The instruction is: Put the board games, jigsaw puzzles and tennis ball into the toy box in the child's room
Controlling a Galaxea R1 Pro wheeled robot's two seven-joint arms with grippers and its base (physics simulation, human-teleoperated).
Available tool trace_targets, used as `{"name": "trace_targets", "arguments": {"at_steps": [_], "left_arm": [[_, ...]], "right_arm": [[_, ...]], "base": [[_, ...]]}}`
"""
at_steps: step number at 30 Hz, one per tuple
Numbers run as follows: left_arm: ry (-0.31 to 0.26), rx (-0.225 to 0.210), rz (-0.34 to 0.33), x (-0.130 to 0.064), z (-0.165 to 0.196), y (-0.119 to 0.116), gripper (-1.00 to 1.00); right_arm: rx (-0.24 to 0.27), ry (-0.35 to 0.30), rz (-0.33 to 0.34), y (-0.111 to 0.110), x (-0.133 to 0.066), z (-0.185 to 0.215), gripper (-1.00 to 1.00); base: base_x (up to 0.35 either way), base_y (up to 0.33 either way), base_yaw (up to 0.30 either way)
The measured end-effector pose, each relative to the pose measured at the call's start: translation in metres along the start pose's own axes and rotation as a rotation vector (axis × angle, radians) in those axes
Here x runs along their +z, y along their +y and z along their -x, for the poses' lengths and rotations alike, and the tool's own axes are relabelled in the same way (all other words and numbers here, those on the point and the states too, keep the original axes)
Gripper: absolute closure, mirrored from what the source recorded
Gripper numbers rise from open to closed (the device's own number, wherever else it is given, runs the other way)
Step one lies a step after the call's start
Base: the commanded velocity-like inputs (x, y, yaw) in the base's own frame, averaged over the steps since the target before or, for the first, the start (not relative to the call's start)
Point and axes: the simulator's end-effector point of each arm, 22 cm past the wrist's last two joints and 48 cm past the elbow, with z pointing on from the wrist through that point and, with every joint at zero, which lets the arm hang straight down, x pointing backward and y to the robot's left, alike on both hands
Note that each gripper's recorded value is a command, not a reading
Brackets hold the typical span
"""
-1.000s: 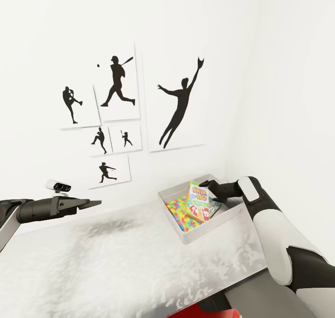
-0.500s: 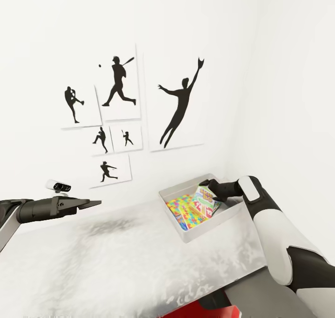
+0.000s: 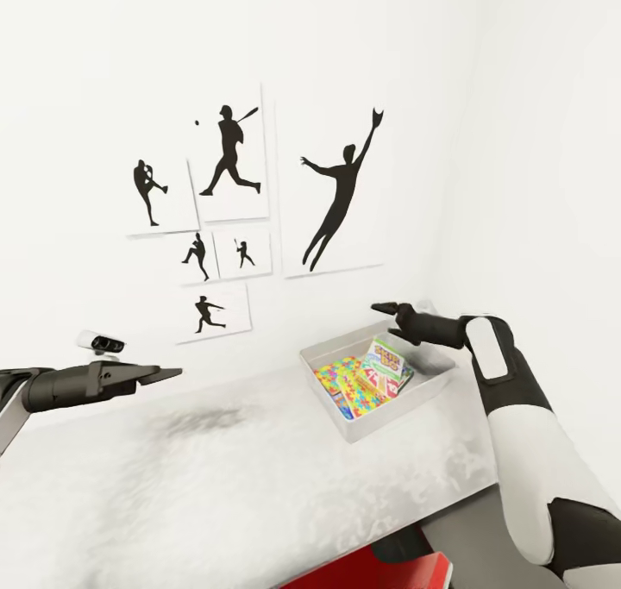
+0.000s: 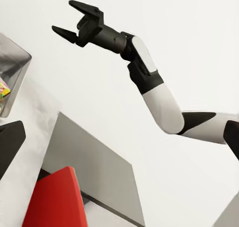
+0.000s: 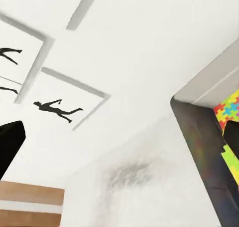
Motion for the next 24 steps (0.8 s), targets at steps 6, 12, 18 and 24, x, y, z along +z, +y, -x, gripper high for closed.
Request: {"name": "trace_targets", "arguments": {"at_steps": [6,12,18,24], "left_arm": [[-0.025,-0.008,0.011,-0.009,0.005,0.003,-1.00],[-0.034,-0.004,0.016,-0.013,0.008,0.003,-1.00],[-0.034,-0.005,0.017,-0.013,0.008,0.003,-1.00],[-0.034,-0.005,0.016,-0.013,0.008,0.004,-1.00]], "right_arm": [[0.004,0.011,0.166,0.004,-0.021,-0.046,-1.00],[0.033,0.001,0.224,-0.022,-0.040,-0.105,-1.00],[-0.034,-0.054,0.240,-0.016,-0.063,-0.123,-1.00],[-0.053,-0.062,0.233,-0.014,-0.064,-0.124,-1.00]], "base": [[-0.091,0.070,0.000],[-0.054,0.023,0.000],[-0.130,0.049,0.000],[-0.164,0.004,0.000]]}}
